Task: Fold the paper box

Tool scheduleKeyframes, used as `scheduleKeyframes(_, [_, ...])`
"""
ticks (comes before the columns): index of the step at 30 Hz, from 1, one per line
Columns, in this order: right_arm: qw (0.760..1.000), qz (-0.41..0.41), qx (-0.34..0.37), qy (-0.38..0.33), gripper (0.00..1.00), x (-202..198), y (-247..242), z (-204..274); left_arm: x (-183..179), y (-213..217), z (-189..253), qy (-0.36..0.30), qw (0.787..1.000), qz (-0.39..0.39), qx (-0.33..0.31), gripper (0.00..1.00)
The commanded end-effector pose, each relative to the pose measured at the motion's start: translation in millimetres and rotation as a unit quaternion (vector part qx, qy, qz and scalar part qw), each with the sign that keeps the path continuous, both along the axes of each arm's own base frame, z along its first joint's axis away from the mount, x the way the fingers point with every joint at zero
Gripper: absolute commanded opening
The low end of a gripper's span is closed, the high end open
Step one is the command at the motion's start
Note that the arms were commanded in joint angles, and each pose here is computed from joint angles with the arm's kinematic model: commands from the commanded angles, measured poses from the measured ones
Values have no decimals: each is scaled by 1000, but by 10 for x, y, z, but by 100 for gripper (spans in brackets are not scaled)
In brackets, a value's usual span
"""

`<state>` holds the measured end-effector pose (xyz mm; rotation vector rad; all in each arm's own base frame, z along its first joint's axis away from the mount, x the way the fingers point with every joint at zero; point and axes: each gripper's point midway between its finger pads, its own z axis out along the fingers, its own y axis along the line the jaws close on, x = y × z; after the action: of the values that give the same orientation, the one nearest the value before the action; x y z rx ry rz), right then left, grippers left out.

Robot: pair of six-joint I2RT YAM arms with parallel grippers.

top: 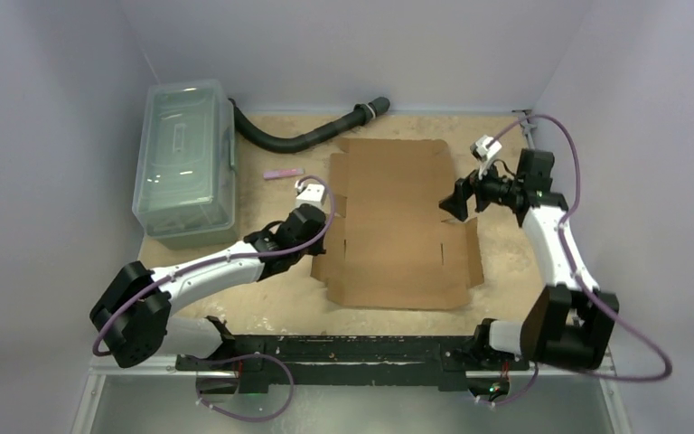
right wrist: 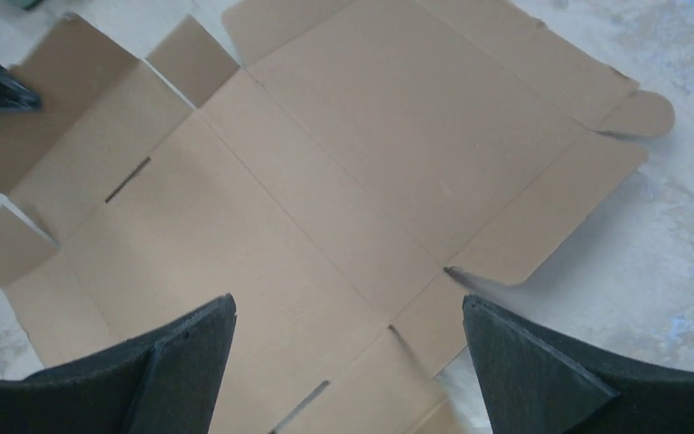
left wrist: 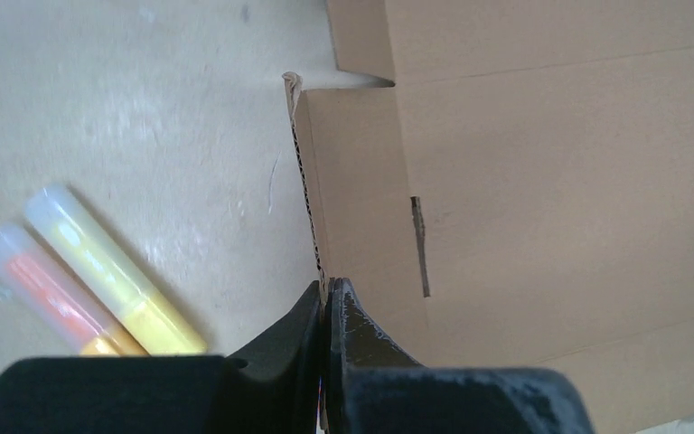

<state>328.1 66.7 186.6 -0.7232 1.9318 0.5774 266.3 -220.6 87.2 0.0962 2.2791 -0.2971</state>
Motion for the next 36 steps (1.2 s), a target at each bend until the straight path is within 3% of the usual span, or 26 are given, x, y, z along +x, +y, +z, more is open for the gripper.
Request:
scheduleKeyframes(1, [998, 40, -31, 30, 99, 218, -55, 44, 167, -145, 321, -50, 991, -104, 67, 0])
scheduleKeyframes(5, [997, 64, -38, 34, 99, 406, -43, 125, 197, -295, 531, -86, 974, -189, 91, 0])
scheduleKeyframes(11, [995, 80, -36, 46, 99, 633, -58, 214, 417, -384, 975, -164, 939, -257, 161, 0])
scheduleKeyframes(19, [995, 82, -15, 48, 99, 575, 0, 156, 711, -423, 1466, -237, 896, -283, 247, 0])
scheduleKeyframes(31, [996, 73, -26, -47, 99, 772, -29, 885, 935, -352, 2455, -360, 807, -294, 363, 0])
scheduleKeyframes(36, [994, 58, -37, -84, 99, 868, -113, 1170, 971, -319, 2846, -398, 783, -281, 387, 0])
